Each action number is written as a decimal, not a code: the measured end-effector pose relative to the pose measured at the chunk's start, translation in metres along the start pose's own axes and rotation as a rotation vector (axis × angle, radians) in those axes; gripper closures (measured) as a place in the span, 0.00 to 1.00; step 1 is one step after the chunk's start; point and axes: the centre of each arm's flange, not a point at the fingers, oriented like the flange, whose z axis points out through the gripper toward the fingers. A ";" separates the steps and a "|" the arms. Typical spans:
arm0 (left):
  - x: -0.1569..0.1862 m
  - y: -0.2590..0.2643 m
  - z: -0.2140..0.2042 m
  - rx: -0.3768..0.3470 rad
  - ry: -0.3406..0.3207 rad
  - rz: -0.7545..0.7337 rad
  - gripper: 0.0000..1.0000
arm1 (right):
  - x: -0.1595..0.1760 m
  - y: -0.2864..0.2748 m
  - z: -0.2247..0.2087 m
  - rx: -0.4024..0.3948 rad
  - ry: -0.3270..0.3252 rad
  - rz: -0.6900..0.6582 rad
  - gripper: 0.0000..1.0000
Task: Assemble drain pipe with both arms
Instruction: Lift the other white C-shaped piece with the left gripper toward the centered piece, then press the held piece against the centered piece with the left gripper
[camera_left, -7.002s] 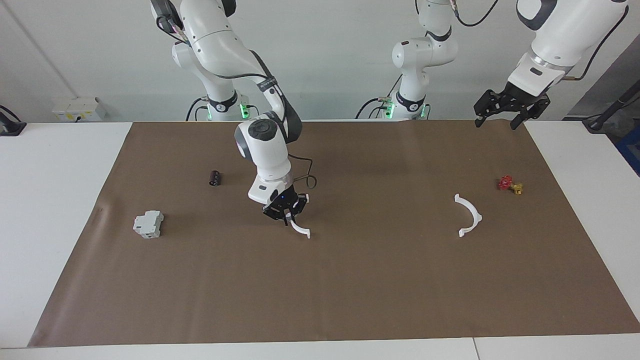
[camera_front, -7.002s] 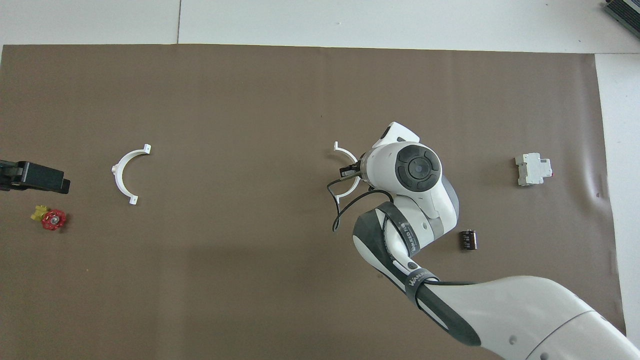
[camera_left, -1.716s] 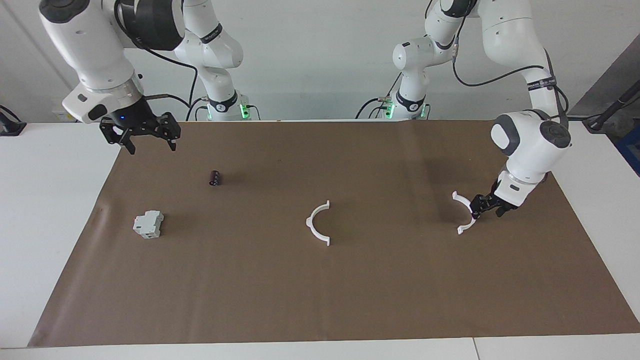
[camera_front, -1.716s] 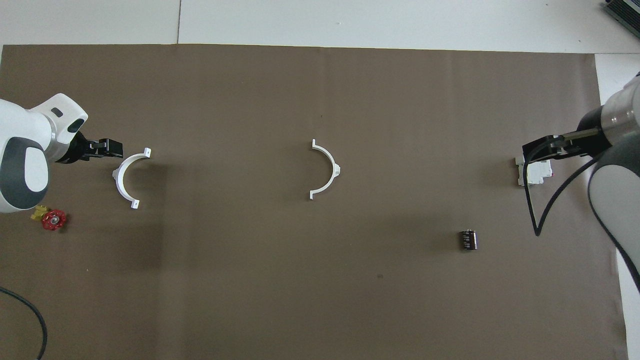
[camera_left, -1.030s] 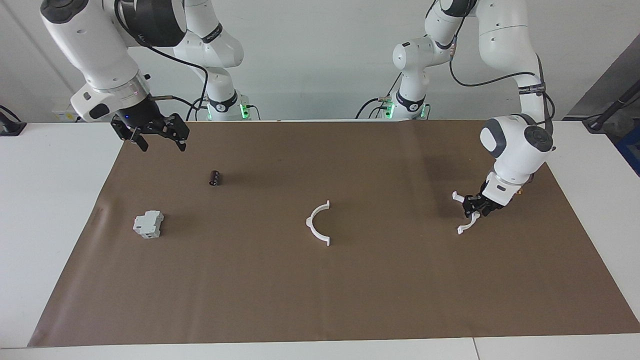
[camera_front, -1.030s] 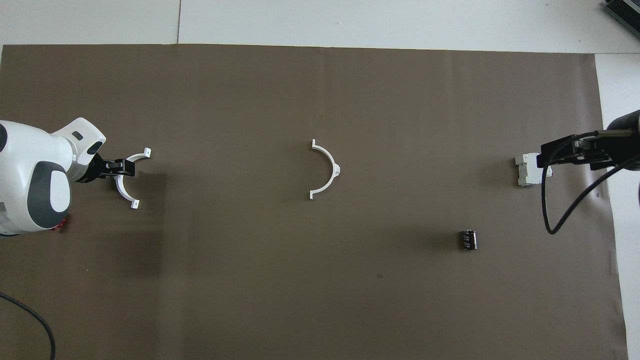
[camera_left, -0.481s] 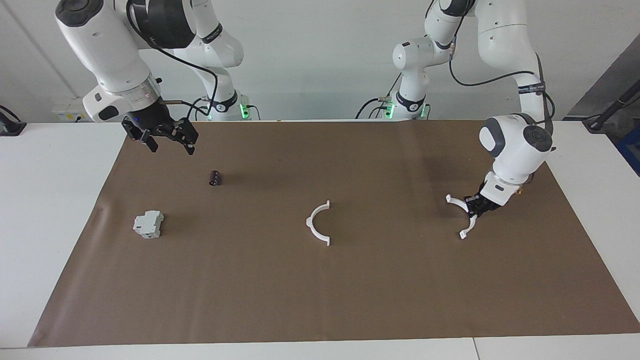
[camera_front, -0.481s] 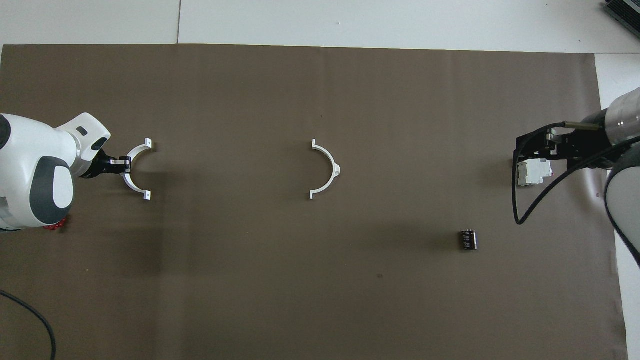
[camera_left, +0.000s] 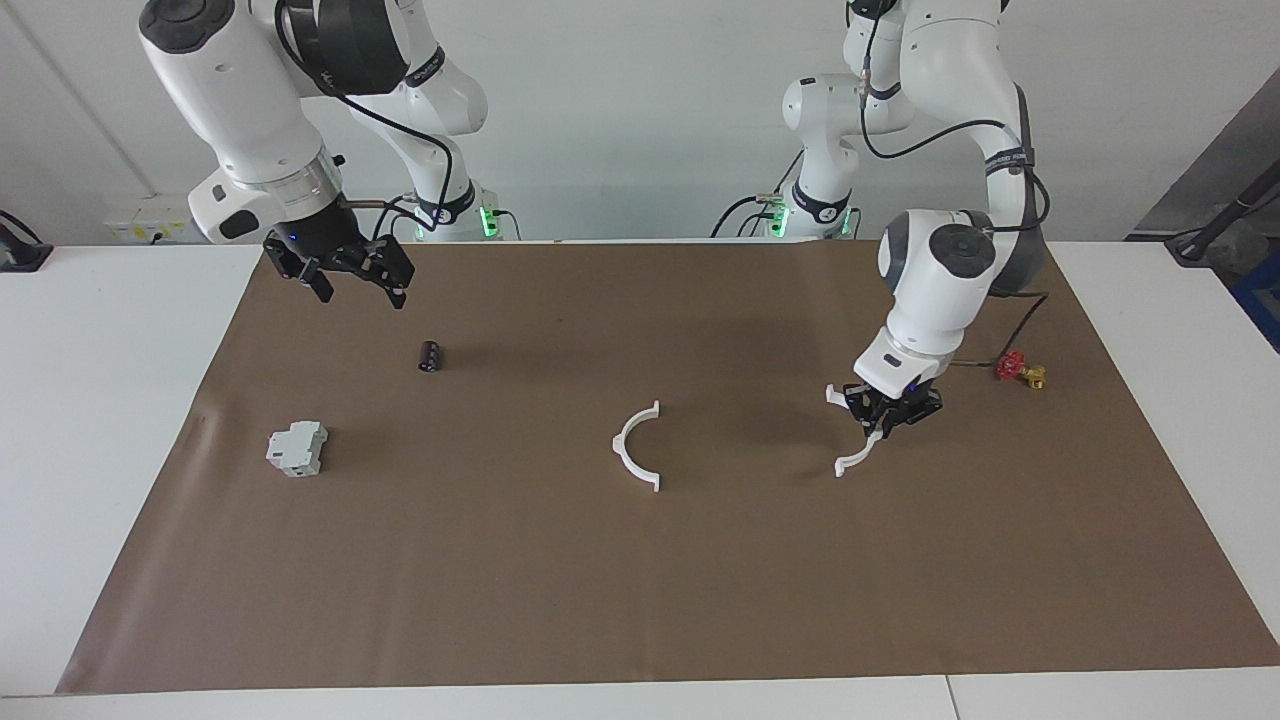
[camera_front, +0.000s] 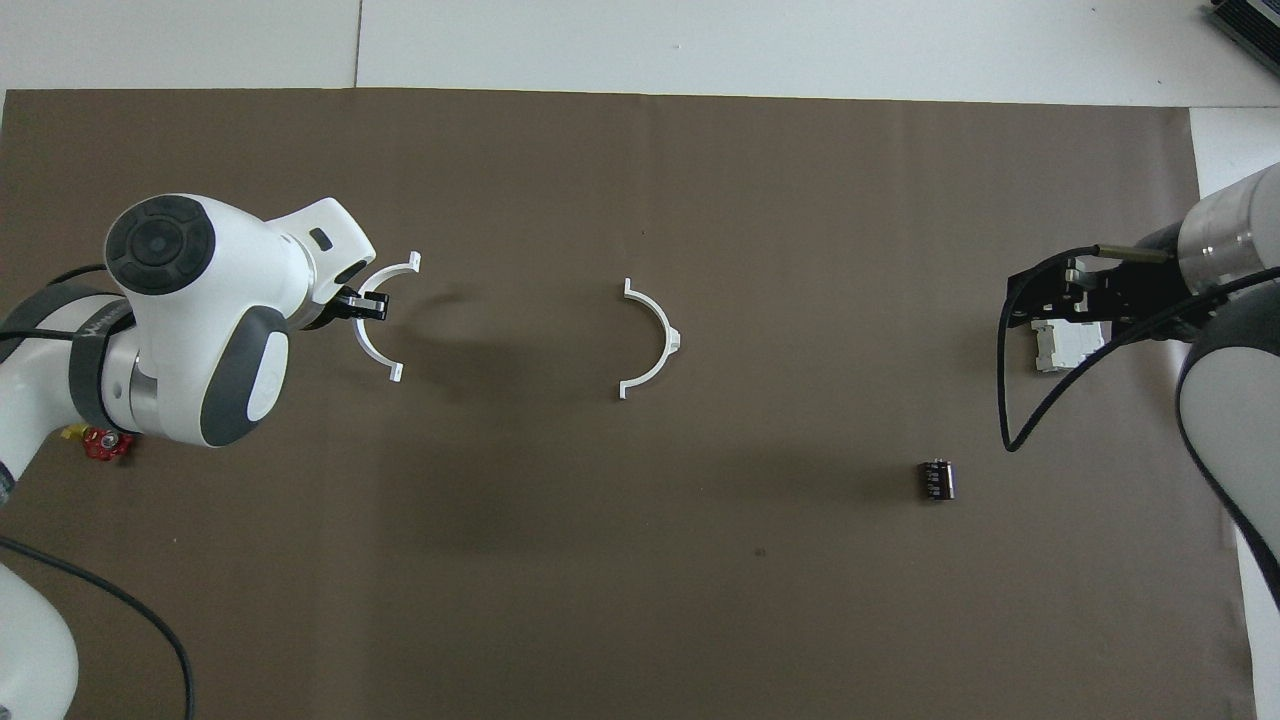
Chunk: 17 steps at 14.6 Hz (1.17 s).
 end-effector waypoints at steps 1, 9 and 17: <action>0.004 0.014 -0.003 -0.003 0.006 0.023 0.80 | 0.000 -0.001 0.001 0.000 -0.001 -0.007 0.00; 0.007 0.114 0.026 -0.060 -0.046 0.117 0.80 | 0.002 -0.001 0.010 0.001 0.006 -0.008 0.00; 0.023 0.178 0.049 -0.094 -0.038 0.138 0.80 | 0.001 0.054 -0.013 -0.004 0.037 -0.122 0.00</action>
